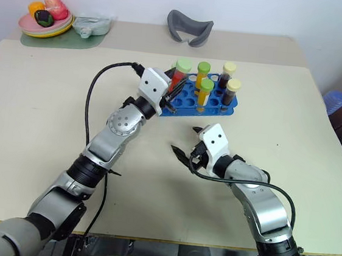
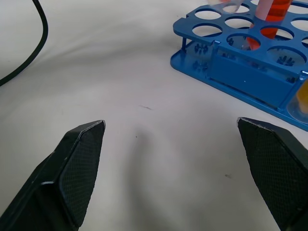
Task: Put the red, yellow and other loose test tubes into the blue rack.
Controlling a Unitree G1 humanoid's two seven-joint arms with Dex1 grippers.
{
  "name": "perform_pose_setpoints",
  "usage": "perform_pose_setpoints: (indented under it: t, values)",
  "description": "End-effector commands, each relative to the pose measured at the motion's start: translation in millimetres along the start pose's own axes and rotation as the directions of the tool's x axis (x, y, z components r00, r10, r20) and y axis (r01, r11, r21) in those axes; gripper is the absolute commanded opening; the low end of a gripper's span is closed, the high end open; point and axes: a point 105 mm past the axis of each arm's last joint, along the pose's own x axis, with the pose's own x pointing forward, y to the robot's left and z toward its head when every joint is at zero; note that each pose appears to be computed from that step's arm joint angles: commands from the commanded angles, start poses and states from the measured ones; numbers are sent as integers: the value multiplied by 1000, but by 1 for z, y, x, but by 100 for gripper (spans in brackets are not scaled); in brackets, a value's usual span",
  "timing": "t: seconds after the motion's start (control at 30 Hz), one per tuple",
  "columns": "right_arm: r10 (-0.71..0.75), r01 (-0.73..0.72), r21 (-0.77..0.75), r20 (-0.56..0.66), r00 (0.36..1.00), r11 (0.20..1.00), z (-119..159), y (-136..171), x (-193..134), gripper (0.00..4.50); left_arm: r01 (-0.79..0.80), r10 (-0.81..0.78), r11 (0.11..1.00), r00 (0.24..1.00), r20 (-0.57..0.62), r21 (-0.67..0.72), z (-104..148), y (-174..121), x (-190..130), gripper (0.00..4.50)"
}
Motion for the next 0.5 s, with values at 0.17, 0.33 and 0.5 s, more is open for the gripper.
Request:
perform_pose_setpoints:
  t: [0.17, 0.33, 0.5]
  values:
    - [-15, 16, -33, 48, 999, 999, 16, -1, -4, 450, -54, 58, 994, 997, 42, -95, -1, 4, 2, 86]
    - [-10, 12, -33, 48, 999, 999, 17, 0, -3, 450, -44, 51, 991, 997, 53, -130, -6, -1, 4, 86]
    - [-7, 9, -33, 48, 999, 999, 19, 1, -4, 450, -35, 42, 988, 998, 46, -149, -14, -6, 8, 86]
